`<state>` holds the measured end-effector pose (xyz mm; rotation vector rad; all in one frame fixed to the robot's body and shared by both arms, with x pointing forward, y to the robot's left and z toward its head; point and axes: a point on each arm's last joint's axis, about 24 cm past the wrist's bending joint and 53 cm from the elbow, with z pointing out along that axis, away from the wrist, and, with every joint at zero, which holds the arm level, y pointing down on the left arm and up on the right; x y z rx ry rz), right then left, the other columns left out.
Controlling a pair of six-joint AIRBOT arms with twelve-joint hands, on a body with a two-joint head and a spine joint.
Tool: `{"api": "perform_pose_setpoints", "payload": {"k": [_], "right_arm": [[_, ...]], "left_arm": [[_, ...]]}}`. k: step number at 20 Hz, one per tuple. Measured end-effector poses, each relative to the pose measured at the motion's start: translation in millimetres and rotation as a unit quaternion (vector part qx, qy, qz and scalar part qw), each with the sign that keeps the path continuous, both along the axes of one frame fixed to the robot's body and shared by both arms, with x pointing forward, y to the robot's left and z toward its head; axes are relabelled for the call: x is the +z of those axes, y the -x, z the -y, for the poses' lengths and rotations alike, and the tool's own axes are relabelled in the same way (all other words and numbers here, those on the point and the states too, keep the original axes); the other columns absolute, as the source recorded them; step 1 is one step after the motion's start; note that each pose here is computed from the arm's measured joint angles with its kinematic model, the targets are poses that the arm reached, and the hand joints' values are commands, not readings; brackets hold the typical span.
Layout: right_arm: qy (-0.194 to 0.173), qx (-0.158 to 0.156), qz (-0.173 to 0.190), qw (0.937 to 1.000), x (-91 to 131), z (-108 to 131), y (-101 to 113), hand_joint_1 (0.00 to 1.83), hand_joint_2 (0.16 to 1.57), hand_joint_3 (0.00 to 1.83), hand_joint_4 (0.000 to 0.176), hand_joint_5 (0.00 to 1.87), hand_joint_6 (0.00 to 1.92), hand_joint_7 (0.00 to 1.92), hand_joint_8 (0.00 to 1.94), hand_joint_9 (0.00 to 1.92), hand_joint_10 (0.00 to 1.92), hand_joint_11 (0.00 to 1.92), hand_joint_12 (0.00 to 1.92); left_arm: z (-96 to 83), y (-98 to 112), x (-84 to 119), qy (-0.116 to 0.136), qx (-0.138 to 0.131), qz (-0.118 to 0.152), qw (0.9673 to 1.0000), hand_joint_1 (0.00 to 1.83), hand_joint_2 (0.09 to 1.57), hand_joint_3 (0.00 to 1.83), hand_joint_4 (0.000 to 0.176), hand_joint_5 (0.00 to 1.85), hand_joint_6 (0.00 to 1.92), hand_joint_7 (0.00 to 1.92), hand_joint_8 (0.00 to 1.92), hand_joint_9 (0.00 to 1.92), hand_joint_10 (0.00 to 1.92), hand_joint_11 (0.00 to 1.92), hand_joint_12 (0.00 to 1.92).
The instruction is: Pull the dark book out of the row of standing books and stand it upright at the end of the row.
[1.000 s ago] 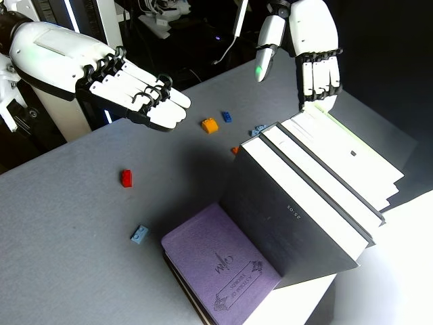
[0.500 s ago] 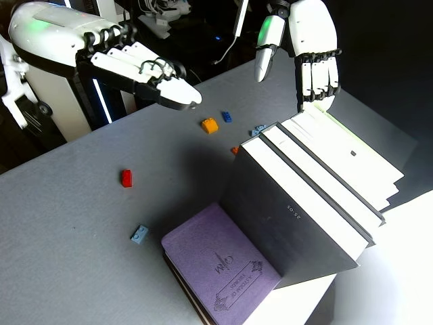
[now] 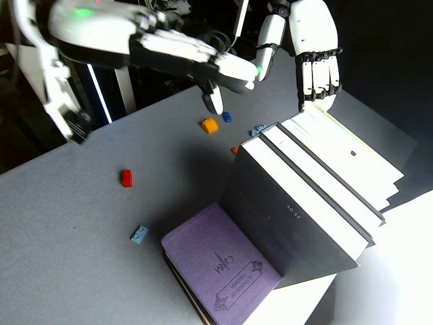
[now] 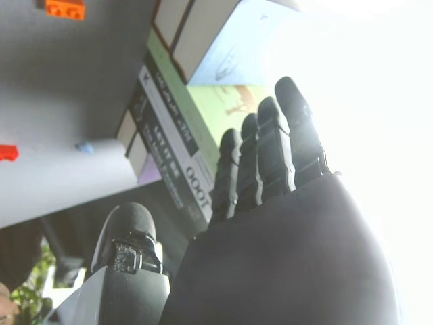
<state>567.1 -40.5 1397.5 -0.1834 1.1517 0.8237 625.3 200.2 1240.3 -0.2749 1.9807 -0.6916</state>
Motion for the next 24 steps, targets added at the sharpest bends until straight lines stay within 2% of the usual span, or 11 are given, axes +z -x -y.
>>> {"api": "perform_pose_setpoints", "payload": {"k": [5,7,10,13,14,15,18,19,21,23,24], "right_arm": [[0.005,-0.01,0.035,0.9993,12,-9,-17,0.0,1.17,0.0,0.0,0.65,0.54,0.19,0.0,0.0,0.0,0.0,0.0],[0.006,-0.007,0.047,0.9988,16,-16,-18,0.0,1.18,0.0,0.0,0.67,0.55,0.17,0.0,0.0,0.0,0.0,0.0],[0.004,-0.015,0.057,0.9983,22,-17,-27,0.0,1.17,0.0,0.0,0.66,0.56,0.2,0.01,0.0,0.0,0.0,0.0],[0.004,-0.022,0.057,0.9981,21,-18,-39,0.0,1.19,0.01,0.0,0.71,0.57,0.27,0.03,0.01,0.0,0.0,0.0],[0.004,-0.024,0.057,0.9981,21,-18,-42,0.0,1.18,0.0,0.0,0.69,0.56,0.24,0.02,0.0,0.0,0.0,0.0],[0.002,-0.025,0.055,0.9982,21,-18,-44,0.0,1.18,0.0,0.0,0.67,0.56,0.22,0.01,0.0,0.0,0.0,0.0],[0.003,-0.021,0.052,0.9984,19,-21,-43,0.0,1.19,0.01,0.0,0.7,0.56,0.23,0.01,0.0,0.0,0.0,0.0],[0.001,-0.02,0.049,0.9986,18,-22,-43,0.0,1.18,0.0,0.0,0.66,0.55,0.2,0.0,0.0,0.0,0.0,0.0],[-0.009,-0.02,0.031,0.9993,14,-21,-44,0.0,1.19,0.01,0.0,0.64,0.55,0.22,0.01,0.0,0.0,0.0,0.0],[-0.013,-0.025,0.021,0.9994,12,-20,-44,0.0,1.19,0.01,0.0,0.69,0.57,0.23,0.01,0.0,0.0,0.0,0.0],[-0.017,-0.029,0.011,0.9994,9,-19,-43,0.0,1.19,0.01,0.0,0.67,0.56,0.21,0.0,0.0,0.0,0.0,0.0]], "left_arm": [[-0.1,0,0,0.0,0.0,-0.001,1.0,0.0,1.26,0.0,0.01,0.12,0.0,0.13,0.0,0.14,0.0,0.0,0.49],[-0.3,0,0,0.0,0.0,0.0,1.0,0.0,1.24,0.0,0.002,0.11,0.0,0.11,0.0,0.12,0.0,0.0,0.5],[-0.1,0,0,0.0,0.0,0.0,1.0,0.0,1.24,0.0,0.007,0.1,0.0,0.1,0.0,0.11,0.0,0.0,0.47],[-0.2,0,0,0.0,0.0,-0.001,1.0,0.0,1.26,0.0,0.001,0.11,0.0,0.09,0.0,0.11,0.0,0.0,0.47],[-0.1,0,0,0.0,0.0,-0.001,1.0,0.0,1.25,0.0,0.018,0.11,0.0,0.1,0.0,0.11,0.0,0.0,0.5],[0.3,0,0,0.0,0.0,-0.001,1.0,0.0,1.25,0.0,0.021,0.12,0.01,0.1,0.0,0.11,0.0,0.0,0.51],[0.0,0,-1,0.0,0.0,-0.001,1.0,0.0,1.26,0.0,0.0,0.13,0.01,0.11,0.01,0.12,0.01,0.0,0.52],[0.0,0,-1,0.0,0.0,-0.001,1.0,0.0,1.26,0.0,0.0,0.14,0.01,0.13,0.01,0.14,0.01,0.0,0.56],[-0.1,0,-1,-0.001,0.0,-0.001,1.0,0.0,1.24,0.0,0.02,0.14,0.0,0.13,0.0,0.14,0.0,0.0,0.56],[-0.1,0,-1,-0.001,0.0,-0.001,1.0,0.0,1.25,0.0,0.005,0.12,0.0,0.11,0.0,0.13,0.0,0.0,0.52],[-0.2,0,-1,-0.001,0.0,-0.001,1.0,0.0,1.23,0.0,0.014,0.11,0.0,0.1,0.0,0.12,0.0,0.0,0.51]]}}
